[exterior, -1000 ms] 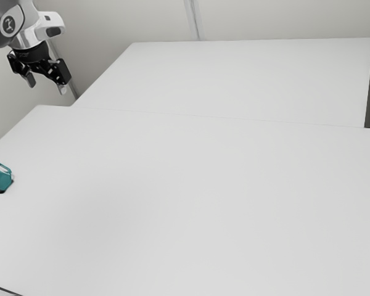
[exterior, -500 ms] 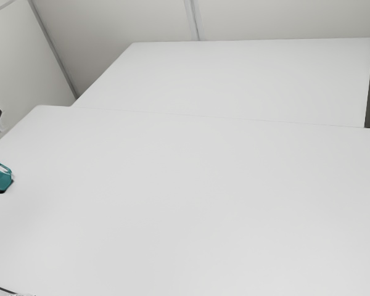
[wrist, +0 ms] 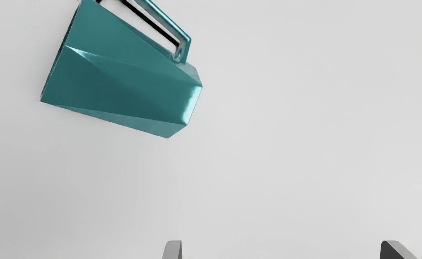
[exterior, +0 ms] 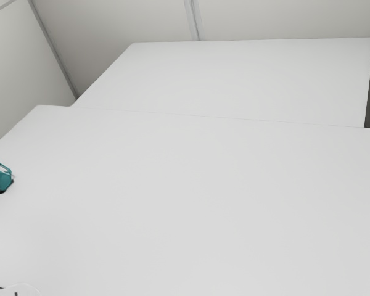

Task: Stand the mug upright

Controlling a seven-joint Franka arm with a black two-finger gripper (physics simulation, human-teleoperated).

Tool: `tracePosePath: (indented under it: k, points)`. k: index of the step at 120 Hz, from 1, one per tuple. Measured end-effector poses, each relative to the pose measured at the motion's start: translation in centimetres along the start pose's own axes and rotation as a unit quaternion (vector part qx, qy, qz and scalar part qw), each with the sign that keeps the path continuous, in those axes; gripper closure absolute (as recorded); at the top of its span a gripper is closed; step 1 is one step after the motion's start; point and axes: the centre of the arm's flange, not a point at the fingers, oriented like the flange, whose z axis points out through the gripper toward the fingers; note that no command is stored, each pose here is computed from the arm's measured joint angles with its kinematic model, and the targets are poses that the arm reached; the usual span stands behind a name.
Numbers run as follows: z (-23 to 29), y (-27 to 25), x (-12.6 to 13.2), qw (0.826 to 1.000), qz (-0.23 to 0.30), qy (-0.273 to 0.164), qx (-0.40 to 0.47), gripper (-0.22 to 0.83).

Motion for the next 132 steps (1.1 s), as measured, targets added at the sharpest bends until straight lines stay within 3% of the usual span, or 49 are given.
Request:
tracePosePath:
  k: [68, 103, 132]
  points:
    - [4.3, -11.3, 3.3, 0.981, 0.159, 0.084, -0.079, 0.00]
    - [8.5, -14.2, 4.5, 0.962, 0.204, 0.140, -0.118, 0.00]
    - [11.1, -15.8, 4.1, 0.947, 0.209, 0.187, -0.156, 0.00]
